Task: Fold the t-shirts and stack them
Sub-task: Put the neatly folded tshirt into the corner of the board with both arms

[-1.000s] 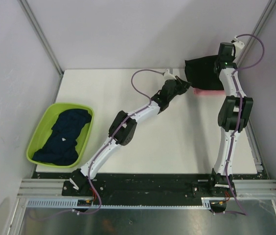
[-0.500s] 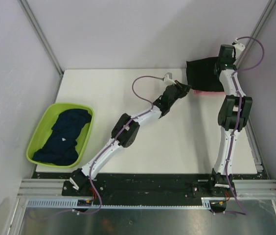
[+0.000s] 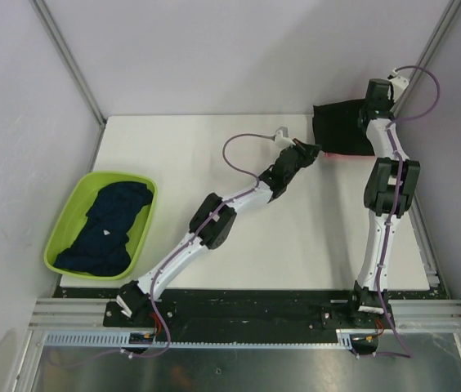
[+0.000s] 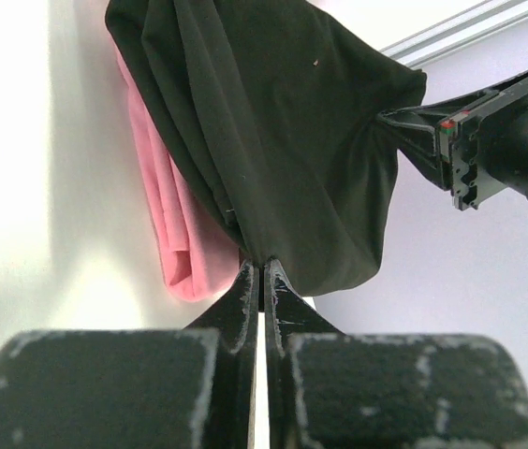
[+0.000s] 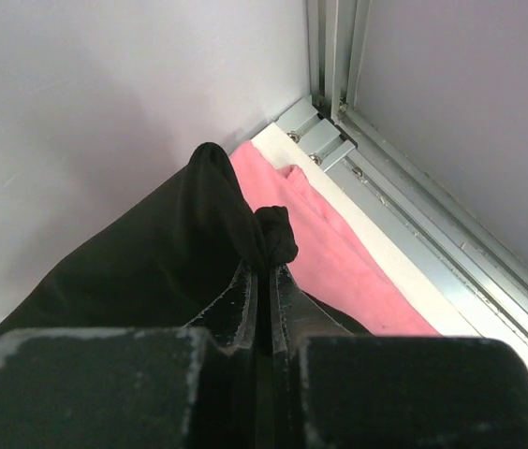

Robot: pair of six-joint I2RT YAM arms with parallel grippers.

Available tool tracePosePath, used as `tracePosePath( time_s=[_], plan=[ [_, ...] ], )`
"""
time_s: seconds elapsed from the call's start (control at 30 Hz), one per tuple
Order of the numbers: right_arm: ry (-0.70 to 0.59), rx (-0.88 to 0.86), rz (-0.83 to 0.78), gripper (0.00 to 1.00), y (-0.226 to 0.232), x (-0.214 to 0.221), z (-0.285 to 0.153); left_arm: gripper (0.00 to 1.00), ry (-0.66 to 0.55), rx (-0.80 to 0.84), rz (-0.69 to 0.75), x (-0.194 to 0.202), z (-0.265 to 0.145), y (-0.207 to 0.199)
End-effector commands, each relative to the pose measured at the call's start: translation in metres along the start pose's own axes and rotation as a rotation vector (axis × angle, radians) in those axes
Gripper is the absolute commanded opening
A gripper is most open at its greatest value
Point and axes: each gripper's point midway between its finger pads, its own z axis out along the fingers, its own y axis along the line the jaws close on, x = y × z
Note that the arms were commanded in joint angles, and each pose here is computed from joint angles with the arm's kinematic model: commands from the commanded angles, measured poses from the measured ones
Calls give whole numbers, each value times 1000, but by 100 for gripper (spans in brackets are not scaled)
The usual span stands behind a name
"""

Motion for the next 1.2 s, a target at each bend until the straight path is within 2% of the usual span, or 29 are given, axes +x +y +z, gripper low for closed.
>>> tracePosePath(
  time_s=[0.0, 0.3, 0.37, 0.4, 0.43, 0.57, 0.63, 0.67, 0.77, 0.93, 1.1, 1.17],
  plan=[
    [-141, 15, 56, 0, -2, -49, 5, 0, -91, 54, -43, -19, 4, -23],
    [-131, 13, 34, 0, -2, -33, 22, 1, -97, 38, -72, -16, 4, -11],
    [-128, 11, 30, 0, -1, -30, 26, 5, -91, 35, -88, -13, 4, -10],
    [-127, 12, 24, 0, -1, -29, 29, 10, -83, 35, -98, -11, 3, -9],
    [-127, 14, 20, 4, 0, -28, 30, 17, -78, 33, -108, -10, 3, -9],
    [-122, 30, 10, 59, -7, -24, 37, 61, -67, 41, -150, -12, 3, -9],
    [-124, 30, 10, 77, -8, -26, 37, 74, -74, 51, -154, -21, 4, -12],
    [-126, 27, 11, 81, -8, -29, 36, 78, -75, 55, -156, -26, 4, -13],
    [-130, 12, 20, 86, -5, -36, 32, 82, -79, 62, -154, -40, 3, -17],
    [-120, -16, 52, 87, 3, -50, 18, 84, -72, 49, -125, -69, -2, -17],
    [-99, -53, 57, 88, 26, -56, -9, 86, -39, 17, -52, -90, -16, -18],
    [-79, -65, 56, 88, 36, -54, -24, 90, -20, 6, -7, -98, -25, -20]
  ],
)
